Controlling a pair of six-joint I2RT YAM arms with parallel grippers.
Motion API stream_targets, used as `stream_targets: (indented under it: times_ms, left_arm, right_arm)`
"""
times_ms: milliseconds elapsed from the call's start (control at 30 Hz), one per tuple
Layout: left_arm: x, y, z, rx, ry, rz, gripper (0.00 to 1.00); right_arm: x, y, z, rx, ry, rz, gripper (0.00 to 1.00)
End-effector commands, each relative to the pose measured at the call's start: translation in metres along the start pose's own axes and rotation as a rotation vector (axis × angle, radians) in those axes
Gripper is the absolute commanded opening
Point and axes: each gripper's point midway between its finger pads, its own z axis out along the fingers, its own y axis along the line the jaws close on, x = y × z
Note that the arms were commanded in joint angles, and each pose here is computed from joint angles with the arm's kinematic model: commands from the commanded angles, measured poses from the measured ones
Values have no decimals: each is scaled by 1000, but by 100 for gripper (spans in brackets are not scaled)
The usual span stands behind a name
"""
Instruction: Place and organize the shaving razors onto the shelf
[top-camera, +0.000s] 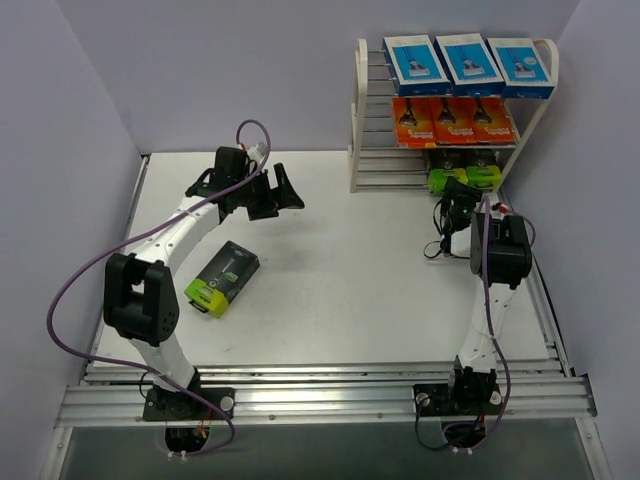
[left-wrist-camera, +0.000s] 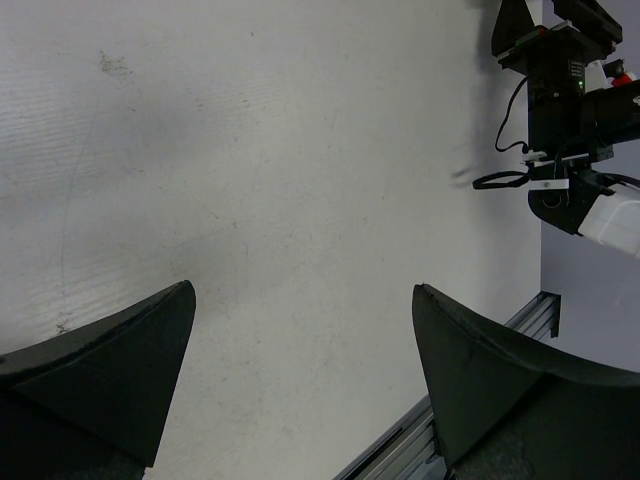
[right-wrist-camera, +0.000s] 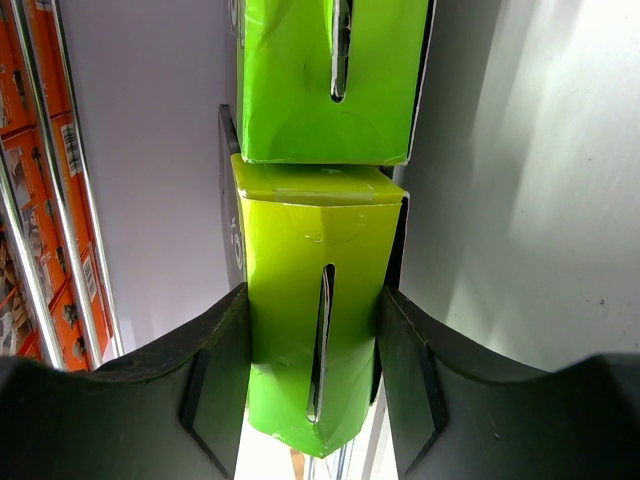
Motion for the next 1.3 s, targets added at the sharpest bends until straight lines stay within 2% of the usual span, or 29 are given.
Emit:
stream_targets:
  times_ms: [0, 33, 100, 200, 233, 333, 833, 1267]
  left_arm:
    - [-2, -7, 3, 38, -8, 12, 98]
    - [-3, -7, 3, 38, -11, 13, 98]
    - [-3, -7, 3, 37, -10, 12, 98]
    - [-3, -6, 4, 36, -8, 12, 98]
    - [-3, -6, 4, 36, -8, 11, 98]
    - [-3, -8, 3, 45, -5, 11, 98]
    - [-3, -9, 3, 53, -2, 8, 98]
    - [0, -10, 6, 70, 16, -5, 98]
  right_arm:
    - [-21, 104, -4, -340, -86, 113, 1]
    - [-20, 103, -4, -339, -81, 108, 6]
    - [-18, 104, -4, -339, -72, 103, 8]
    - [-15, 105, -3, -339, -56, 93, 25]
    - [-15, 104, -3, -338, -54, 88, 35]
    - [-12, 101, -1, -314, -45, 68, 47]
    - [-10, 98, -6, -254, -12, 42, 70]
    - [-21, 79, -25, -180, 16, 38, 74]
